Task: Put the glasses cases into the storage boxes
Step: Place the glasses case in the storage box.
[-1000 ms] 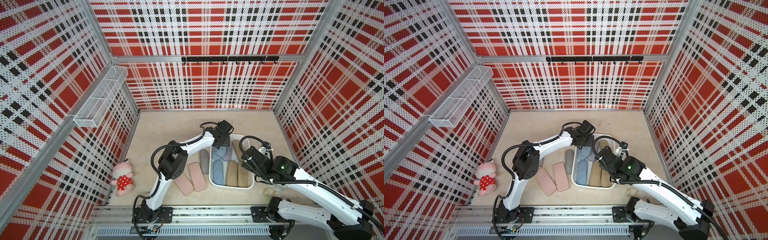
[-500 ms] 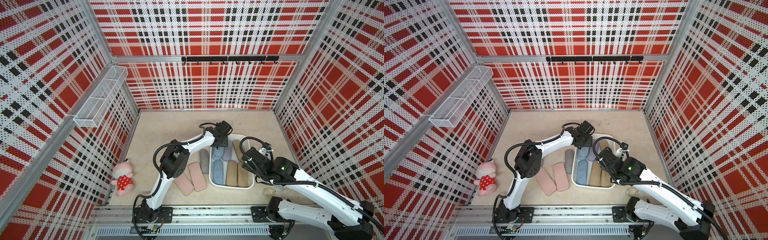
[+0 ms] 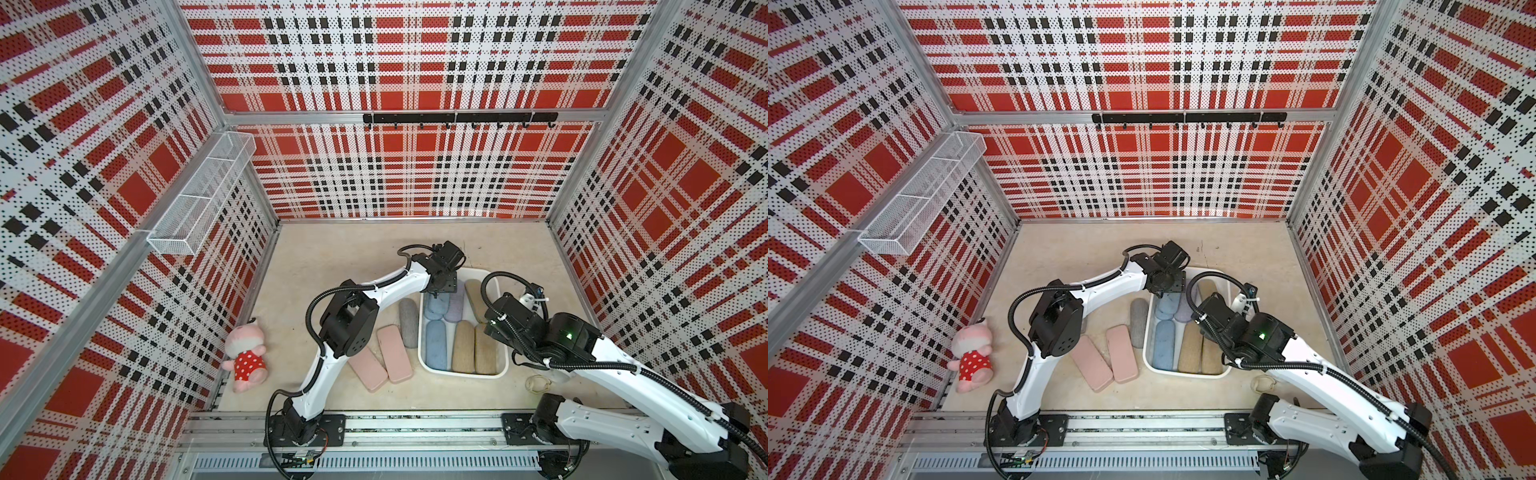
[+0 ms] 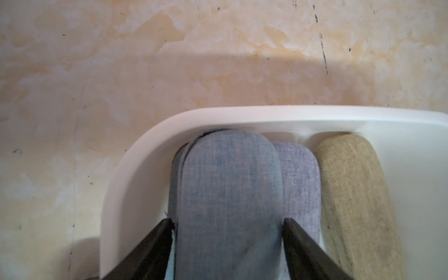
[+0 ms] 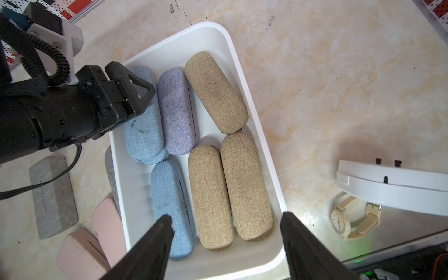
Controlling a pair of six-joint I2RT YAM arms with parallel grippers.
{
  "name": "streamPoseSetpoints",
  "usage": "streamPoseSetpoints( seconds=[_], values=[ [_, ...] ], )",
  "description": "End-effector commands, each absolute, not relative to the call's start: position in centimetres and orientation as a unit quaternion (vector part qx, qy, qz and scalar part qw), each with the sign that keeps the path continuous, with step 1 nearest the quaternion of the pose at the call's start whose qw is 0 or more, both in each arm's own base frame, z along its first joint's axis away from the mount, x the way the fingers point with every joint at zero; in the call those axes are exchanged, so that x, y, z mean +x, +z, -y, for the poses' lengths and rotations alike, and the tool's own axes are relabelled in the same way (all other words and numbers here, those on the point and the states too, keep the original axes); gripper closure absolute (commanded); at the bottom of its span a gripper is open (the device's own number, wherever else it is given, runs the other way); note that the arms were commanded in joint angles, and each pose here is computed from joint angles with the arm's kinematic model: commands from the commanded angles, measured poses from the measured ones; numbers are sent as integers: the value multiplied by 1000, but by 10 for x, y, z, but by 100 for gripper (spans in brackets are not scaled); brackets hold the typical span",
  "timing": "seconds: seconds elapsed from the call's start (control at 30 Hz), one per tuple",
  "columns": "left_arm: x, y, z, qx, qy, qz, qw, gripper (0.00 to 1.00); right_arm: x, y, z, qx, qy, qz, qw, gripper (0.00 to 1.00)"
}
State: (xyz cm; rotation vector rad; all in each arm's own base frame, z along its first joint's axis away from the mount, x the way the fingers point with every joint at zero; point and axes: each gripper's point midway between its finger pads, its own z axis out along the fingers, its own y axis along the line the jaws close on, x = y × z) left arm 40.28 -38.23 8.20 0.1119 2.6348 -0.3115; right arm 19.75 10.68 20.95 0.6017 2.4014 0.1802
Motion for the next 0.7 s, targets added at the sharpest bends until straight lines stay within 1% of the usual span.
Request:
streamPoseSetpoints(
  seconds=[0.0, 0.13, 0.3, 0.43, 0.57, 0.67],
  values=[
    [405, 130, 385, 35, -132, -950, 280, 25, 199, 218, -102, 233, 61, -912, 332, 26],
    [402, 144, 382, 38, -127, -947, 293, 26, 200, 219, -105, 228, 64, -913, 332, 26],
    [393, 191, 370, 40, -133, -933, 333, 26, 207, 216, -124, 199, 74, -922, 322, 27],
    [388, 234, 331, 12, -140, -915, 378, 24, 218, 221, -157, 159, 91, -926, 330, 27],
    [377, 275, 277, -29, -193, -885, 422, 24, 232, 228, -204, 103, 111, -929, 337, 27],
    [368, 294, 230, -59, -216, -863, 453, 24, 240, 230, -242, 58, 119, -932, 337, 28]
  ],
)
